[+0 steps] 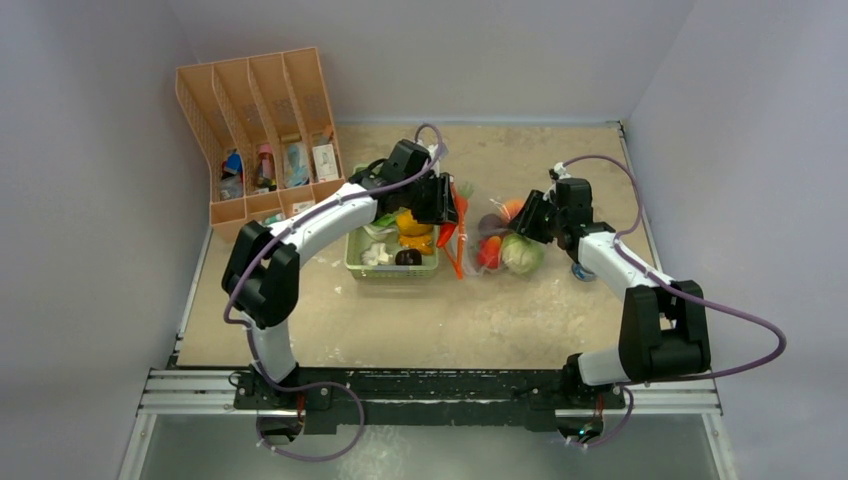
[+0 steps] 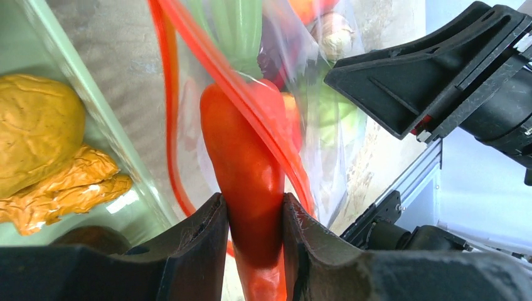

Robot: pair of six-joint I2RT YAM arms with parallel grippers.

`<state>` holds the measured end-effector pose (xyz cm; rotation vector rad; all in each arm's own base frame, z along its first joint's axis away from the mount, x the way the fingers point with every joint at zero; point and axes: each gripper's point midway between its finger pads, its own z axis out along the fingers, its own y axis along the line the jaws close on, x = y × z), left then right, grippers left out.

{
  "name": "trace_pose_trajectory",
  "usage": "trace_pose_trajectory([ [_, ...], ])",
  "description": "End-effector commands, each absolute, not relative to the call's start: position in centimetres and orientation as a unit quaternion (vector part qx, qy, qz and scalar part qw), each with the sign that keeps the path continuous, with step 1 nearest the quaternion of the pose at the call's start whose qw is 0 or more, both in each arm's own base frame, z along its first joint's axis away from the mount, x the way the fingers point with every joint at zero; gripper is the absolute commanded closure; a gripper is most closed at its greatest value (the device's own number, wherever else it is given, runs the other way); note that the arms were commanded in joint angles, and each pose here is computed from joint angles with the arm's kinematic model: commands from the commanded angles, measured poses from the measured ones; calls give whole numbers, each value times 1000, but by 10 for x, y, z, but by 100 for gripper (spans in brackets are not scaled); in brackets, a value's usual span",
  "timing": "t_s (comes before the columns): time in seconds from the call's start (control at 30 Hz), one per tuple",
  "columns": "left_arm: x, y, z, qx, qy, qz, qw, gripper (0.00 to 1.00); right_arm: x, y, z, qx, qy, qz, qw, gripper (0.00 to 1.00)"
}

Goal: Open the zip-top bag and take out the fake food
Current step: Pick up the fake vegetable from the zipper food storage bag, then place the fake vegetable in the bin.

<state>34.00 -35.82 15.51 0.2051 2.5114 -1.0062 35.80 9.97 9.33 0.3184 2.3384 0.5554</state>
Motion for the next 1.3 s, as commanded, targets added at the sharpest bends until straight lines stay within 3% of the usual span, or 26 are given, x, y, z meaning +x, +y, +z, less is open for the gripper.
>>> trace_pose_trajectory([
  [0.0,348,-345,173,89,899,-348,249,100,361,102,102,107,900,221,360,59],
  [0.63,306,-293,143,215,928,-239,186,100,363,102,101,101,903,219,355,59],
  [1.27,319,-225,143,206,931,-156,257,100,368,102,101,101,904,217,356,59],
])
